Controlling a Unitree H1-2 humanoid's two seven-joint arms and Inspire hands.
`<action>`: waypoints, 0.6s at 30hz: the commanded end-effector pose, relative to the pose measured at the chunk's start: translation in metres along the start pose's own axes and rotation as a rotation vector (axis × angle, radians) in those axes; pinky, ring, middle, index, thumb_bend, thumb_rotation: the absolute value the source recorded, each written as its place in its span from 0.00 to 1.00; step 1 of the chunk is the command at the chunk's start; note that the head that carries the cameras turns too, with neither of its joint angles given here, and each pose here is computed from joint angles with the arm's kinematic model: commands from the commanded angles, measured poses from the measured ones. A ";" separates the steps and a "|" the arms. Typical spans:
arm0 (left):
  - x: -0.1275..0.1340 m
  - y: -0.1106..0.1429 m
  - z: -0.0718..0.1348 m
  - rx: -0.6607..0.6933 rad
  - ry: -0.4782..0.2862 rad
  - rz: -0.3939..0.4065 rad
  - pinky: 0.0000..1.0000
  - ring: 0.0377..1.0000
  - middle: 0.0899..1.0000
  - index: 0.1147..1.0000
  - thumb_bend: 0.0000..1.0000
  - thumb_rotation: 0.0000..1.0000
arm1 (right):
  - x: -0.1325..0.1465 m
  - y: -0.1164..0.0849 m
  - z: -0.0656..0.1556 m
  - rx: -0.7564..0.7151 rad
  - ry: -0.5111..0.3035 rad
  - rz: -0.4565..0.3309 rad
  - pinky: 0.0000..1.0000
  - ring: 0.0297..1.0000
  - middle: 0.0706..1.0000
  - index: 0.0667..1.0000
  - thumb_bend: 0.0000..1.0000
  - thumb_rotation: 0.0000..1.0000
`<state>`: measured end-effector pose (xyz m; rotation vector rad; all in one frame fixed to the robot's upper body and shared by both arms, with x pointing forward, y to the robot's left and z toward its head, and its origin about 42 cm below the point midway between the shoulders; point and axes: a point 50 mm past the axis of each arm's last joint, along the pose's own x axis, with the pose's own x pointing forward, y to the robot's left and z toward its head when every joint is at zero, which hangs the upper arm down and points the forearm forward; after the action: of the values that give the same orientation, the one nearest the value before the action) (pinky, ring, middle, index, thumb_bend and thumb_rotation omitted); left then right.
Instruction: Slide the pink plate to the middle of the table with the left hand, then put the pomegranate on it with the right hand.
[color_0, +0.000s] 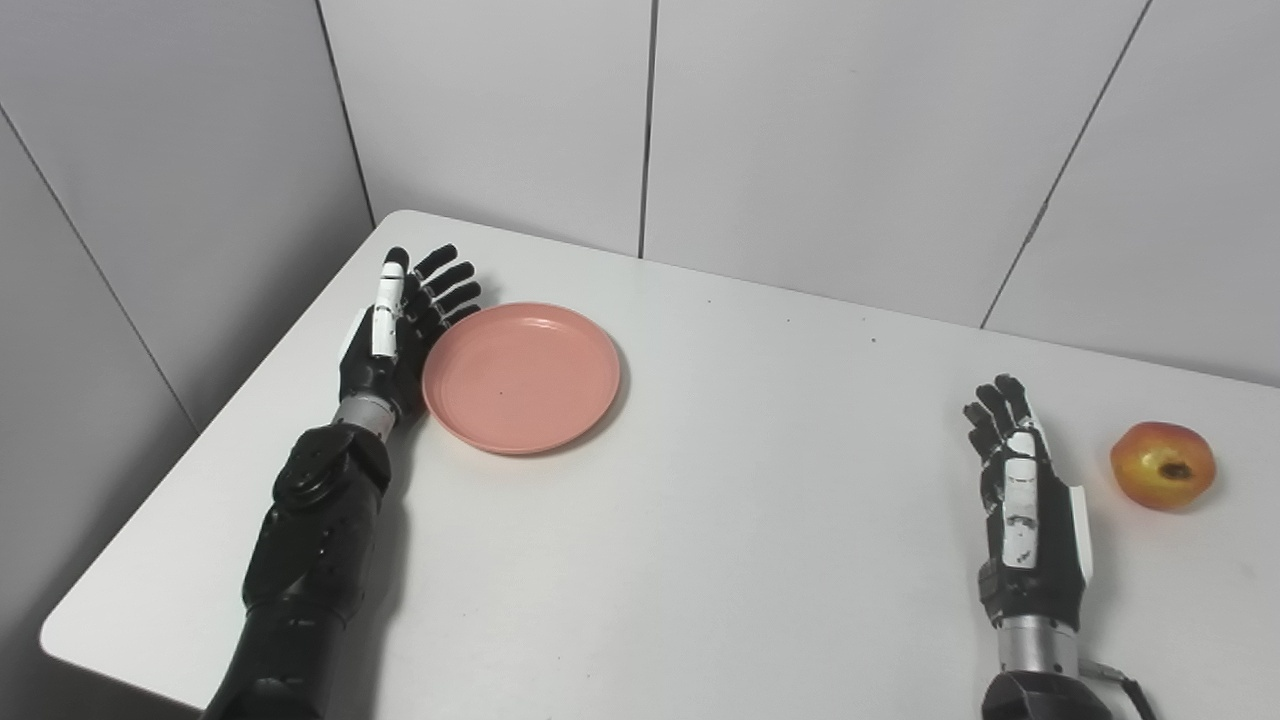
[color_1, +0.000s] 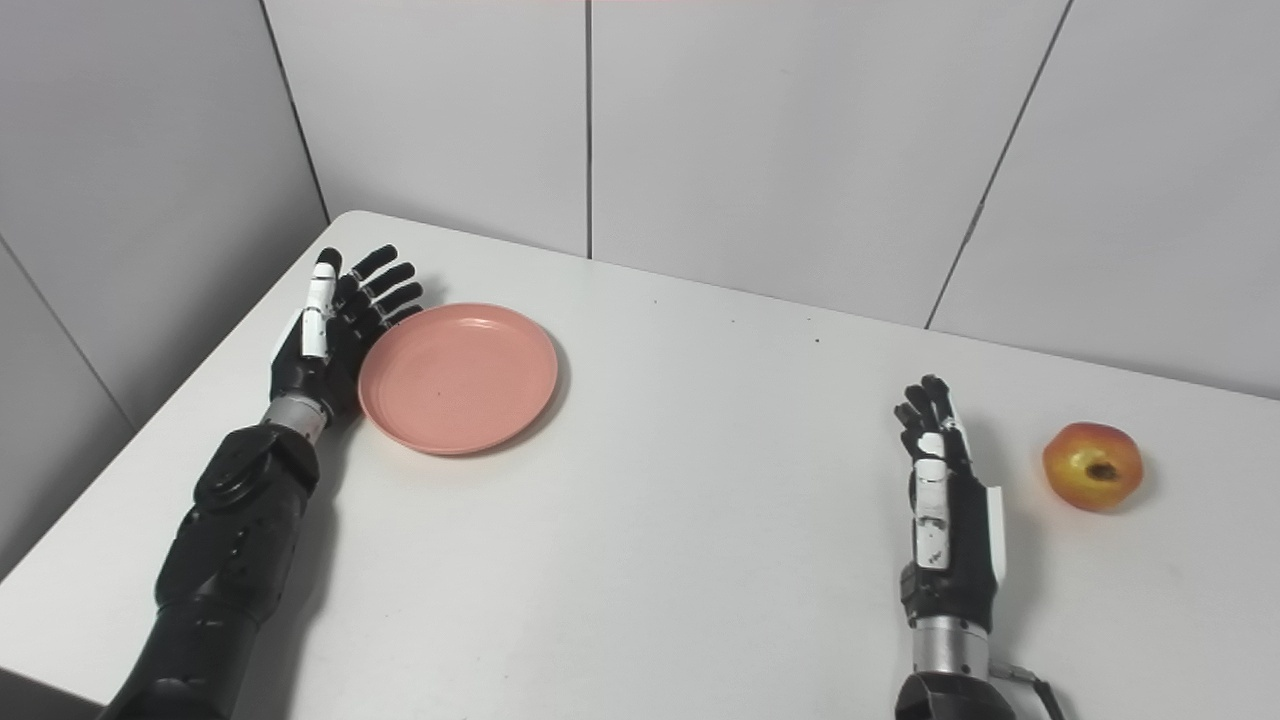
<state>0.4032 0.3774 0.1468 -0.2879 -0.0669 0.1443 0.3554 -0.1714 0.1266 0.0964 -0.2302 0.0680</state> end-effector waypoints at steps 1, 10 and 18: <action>0.008 -0.016 0.011 0.002 -0.025 -0.050 0.76 0.77 0.77 0.74 0.47 1.00 | -0.016 -0.012 -0.015 -0.013 0.037 -0.014 0.97 0.91 0.91 0.92 0.62 0.95; 0.007 -0.043 0.006 0.045 -0.033 -0.063 0.79 0.79 0.78 0.76 0.47 1.00 | -0.016 -0.012 -0.015 -0.012 0.035 -0.024 0.96 0.90 0.90 0.91 0.60 0.94; 0.006 -0.066 0.002 0.070 -0.055 -0.107 0.82 0.81 0.81 0.77 0.46 1.00 | -0.016 -0.010 -0.015 -0.009 0.036 -0.016 0.98 0.91 0.90 0.91 0.62 0.95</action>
<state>0.4079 0.3197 0.1458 -0.2322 -0.0554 0.0729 0.3554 -0.1713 0.1266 0.0982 -0.2300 0.0676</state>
